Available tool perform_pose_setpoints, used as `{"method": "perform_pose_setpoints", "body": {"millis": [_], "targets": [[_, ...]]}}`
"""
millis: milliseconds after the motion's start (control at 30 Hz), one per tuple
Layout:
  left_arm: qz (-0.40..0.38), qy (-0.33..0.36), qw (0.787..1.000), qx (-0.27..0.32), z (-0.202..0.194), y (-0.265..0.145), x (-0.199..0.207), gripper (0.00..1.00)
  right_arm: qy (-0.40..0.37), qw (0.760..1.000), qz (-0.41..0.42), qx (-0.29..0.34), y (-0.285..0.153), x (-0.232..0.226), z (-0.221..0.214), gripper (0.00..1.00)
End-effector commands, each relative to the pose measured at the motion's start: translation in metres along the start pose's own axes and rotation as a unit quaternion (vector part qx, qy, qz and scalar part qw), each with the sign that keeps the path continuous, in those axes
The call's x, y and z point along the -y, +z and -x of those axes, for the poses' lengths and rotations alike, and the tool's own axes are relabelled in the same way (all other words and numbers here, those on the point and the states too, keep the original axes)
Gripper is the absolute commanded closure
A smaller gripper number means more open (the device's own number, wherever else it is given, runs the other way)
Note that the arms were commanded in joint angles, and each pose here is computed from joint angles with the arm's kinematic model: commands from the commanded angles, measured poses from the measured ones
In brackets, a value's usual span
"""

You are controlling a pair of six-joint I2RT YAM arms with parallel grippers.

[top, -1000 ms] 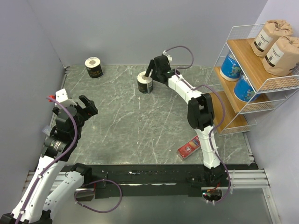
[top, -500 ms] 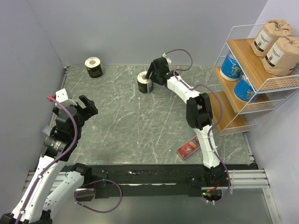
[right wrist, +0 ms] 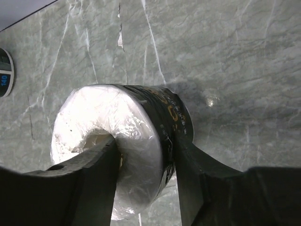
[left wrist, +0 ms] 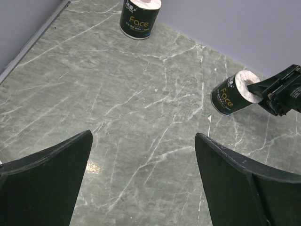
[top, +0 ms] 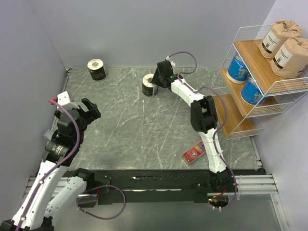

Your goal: Place and organize the paper towels onto the shelf

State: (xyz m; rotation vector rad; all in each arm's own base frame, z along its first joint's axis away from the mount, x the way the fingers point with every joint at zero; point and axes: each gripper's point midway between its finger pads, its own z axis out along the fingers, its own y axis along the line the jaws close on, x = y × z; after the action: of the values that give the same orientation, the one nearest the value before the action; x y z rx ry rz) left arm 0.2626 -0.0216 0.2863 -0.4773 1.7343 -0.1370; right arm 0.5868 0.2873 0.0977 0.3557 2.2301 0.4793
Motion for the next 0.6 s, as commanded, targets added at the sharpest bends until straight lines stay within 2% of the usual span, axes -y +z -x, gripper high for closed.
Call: {"method": "perform_pose_setpoints", "body": {"millis": [0, 67, 167, 233, 267, 300, 367, 400, 467, 500, 567], "targets": [[-0.010, -0.005, 1.000, 0.016, 0.008, 0.000, 0.005, 0.03, -0.041, 0.999, -0.004, 0.018, -0.037, -0.001, 0.018, 0.57], [-0.013, -0.007, 1.000, 0.019, 0.010, 0.000, 0.006, 0.03, -0.065, 0.997, -0.007, 0.036, -0.058, 0.001, 0.032, 0.59], [-0.015, -0.008, 1.000, 0.019, 0.010, -0.001, 0.006, 0.04, -0.109, 0.993, -0.027, 0.032, -0.084, 0.017, 0.030, 0.60], [-0.015, -0.008, 1.000, 0.019, 0.010, -0.001, 0.007, 0.04, -0.129, 0.990, -0.052, 0.012, -0.095, 0.040, 0.014, 0.60], [-0.017, -0.008, 1.000, 0.020, 0.010, -0.002, 0.007, 0.03, -0.147, 0.988, -0.051, 0.024, -0.115, 0.041, 0.023, 0.60], [-0.017, -0.008, 1.000, 0.019, 0.010, -0.002, 0.007, 0.03, -0.161, 0.984, -0.071, 0.000, -0.118, 0.062, 0.000, 0.60], [-0.020, -0.007, 1.000, 0.016, 0.008, -0.001, 0.008, 0.04, -0.178, 0.981, -0.079, 0.001, -0.142, 0.077, -0.001, 0.60], [-0.021, -0.009, 1.000, 0.017, 0.010, -0.002, 0.009, 0.04, -0.185, 0.978, -0.098, -0.023, -0.146, 0.099, -0.022, 0.60], [-0.023, -0.007, 1.000, 0.017, 0.010, -0.002, 0.010, 0.04, -0.185, 0.977, -0.102, -0.024, -0.167, 0.113, -0.027, 0.60], [-0.023, -0.008, 1.000, 0.016, 0.009, -0.002, 0.010, 0.04, -0.189, 0.974, -0.118, -0.044, -0.172, 0.134, -0.048, 0.60], [-0.024, -0.007, 1.000, 0.015, 0.009, -0.002, 0.010, 0.04, -0.184, 0.975, -0.122, -0.034, -0.190, 0.144, -0.051, 0.59]]}}
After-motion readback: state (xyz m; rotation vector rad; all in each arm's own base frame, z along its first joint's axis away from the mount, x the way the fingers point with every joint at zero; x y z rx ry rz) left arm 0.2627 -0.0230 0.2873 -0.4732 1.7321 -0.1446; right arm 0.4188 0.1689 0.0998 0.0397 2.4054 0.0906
